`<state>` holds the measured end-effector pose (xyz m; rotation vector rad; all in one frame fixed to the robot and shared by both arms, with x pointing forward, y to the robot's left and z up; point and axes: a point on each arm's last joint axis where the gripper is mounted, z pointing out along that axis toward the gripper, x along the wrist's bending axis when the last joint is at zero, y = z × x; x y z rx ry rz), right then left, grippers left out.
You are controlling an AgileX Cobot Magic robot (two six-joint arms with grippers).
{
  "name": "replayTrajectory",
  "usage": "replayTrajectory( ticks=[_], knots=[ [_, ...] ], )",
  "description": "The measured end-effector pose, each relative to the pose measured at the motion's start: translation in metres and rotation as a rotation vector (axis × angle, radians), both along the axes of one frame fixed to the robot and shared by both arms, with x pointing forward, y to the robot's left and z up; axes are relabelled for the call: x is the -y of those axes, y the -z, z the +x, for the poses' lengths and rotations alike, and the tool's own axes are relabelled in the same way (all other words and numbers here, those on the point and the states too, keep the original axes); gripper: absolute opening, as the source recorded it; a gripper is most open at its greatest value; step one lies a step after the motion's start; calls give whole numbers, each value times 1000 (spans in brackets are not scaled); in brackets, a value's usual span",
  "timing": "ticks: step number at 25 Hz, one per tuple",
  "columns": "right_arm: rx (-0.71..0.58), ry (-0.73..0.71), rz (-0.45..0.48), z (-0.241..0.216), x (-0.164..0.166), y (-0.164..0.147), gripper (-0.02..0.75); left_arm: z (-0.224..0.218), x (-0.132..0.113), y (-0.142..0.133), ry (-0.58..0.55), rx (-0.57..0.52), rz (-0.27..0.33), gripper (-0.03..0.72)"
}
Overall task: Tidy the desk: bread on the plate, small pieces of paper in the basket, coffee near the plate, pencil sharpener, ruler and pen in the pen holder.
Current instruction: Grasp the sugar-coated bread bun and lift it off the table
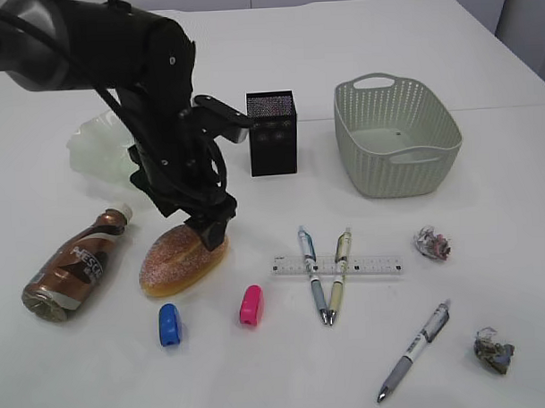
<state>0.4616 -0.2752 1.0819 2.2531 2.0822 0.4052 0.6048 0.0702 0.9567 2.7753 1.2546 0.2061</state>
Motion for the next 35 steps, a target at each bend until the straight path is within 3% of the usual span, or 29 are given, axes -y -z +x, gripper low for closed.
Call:
replayTrajectory(
  ticks=[10, 22, 24, 31, 35],
  knots=[
    [-8, -3, -1, -1, 0, 0, 414, 5, 1, 35, 12, -45, 59, 664],
    [-8, -3, -1, -1, 0, 0, 414, 8, 1, 58, 22, -68, 93, 652],
    [-8, -3, -1, -1, 0, 0, 414, 8, 1, 58, 16, -68, 92, 602],
    [-8, -3, -1, -1, 0, 0, 414, 7, 0, 56, -11, -74, 99, 253],
    [-8, -3, -1, -1, 0, 0, 414, 7, -1, 56, -16, -85, 109, 209]
  ],
)
